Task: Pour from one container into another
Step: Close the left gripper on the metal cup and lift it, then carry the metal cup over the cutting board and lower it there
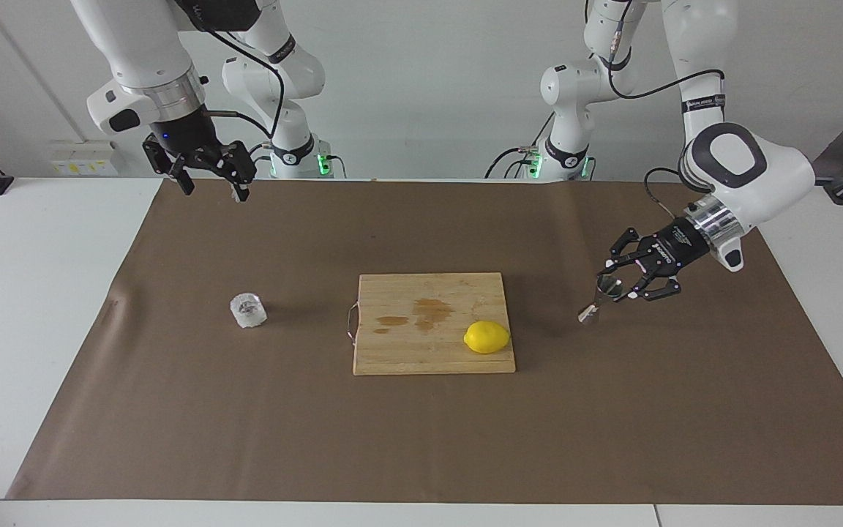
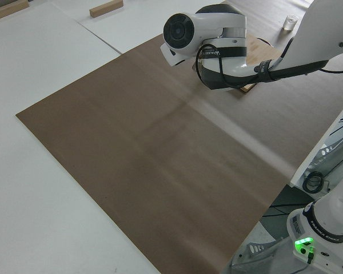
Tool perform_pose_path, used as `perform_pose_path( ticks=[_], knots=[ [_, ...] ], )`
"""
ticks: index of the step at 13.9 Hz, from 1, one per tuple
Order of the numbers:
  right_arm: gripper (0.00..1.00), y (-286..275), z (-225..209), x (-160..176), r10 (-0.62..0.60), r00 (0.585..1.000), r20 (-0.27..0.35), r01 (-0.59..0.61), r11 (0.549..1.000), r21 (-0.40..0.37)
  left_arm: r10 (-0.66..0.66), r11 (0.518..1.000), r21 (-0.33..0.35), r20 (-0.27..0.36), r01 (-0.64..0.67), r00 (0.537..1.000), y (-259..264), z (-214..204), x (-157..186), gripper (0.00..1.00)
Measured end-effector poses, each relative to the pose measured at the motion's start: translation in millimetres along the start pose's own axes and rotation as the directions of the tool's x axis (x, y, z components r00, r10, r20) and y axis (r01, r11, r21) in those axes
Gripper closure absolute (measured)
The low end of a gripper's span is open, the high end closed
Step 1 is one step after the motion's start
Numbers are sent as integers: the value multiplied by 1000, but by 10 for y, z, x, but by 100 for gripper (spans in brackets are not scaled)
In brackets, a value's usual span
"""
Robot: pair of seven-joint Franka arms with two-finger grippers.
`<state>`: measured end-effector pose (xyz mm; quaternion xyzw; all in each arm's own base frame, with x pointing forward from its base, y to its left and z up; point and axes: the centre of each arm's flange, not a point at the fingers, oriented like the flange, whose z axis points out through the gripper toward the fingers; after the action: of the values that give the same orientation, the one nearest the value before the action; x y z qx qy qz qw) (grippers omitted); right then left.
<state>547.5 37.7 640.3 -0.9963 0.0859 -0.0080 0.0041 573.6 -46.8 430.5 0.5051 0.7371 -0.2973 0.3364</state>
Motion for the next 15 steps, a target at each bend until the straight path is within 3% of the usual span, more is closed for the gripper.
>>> perform_pose_path(
  ticks=[4,7,10,13,15],
  knots=[
    [0,0,0,0,0,1000,0,0,1000,0,-34,999,29,-12,34,999,-284,506,-621,49],
    [0,0,0,0,0,1000,0,0,1000,0,-73,996,-49,-17,72,997,-551,943,-1034,49],
    [0,0,0,0,0,1000,0,0,1000,0,-100,983,-147,44,106,994,-1016,1579,-1367,49],
    [0,0,0,0,0,1000,0,0,1000,0,-153,960,-221,104,173,983,-1427,1958,-1493,49],
    [0,0,0,0,0,1000,0,0,1000,0,-154,956,-234,106,175,982,-1572,2129,-1531,49]
  ],
)
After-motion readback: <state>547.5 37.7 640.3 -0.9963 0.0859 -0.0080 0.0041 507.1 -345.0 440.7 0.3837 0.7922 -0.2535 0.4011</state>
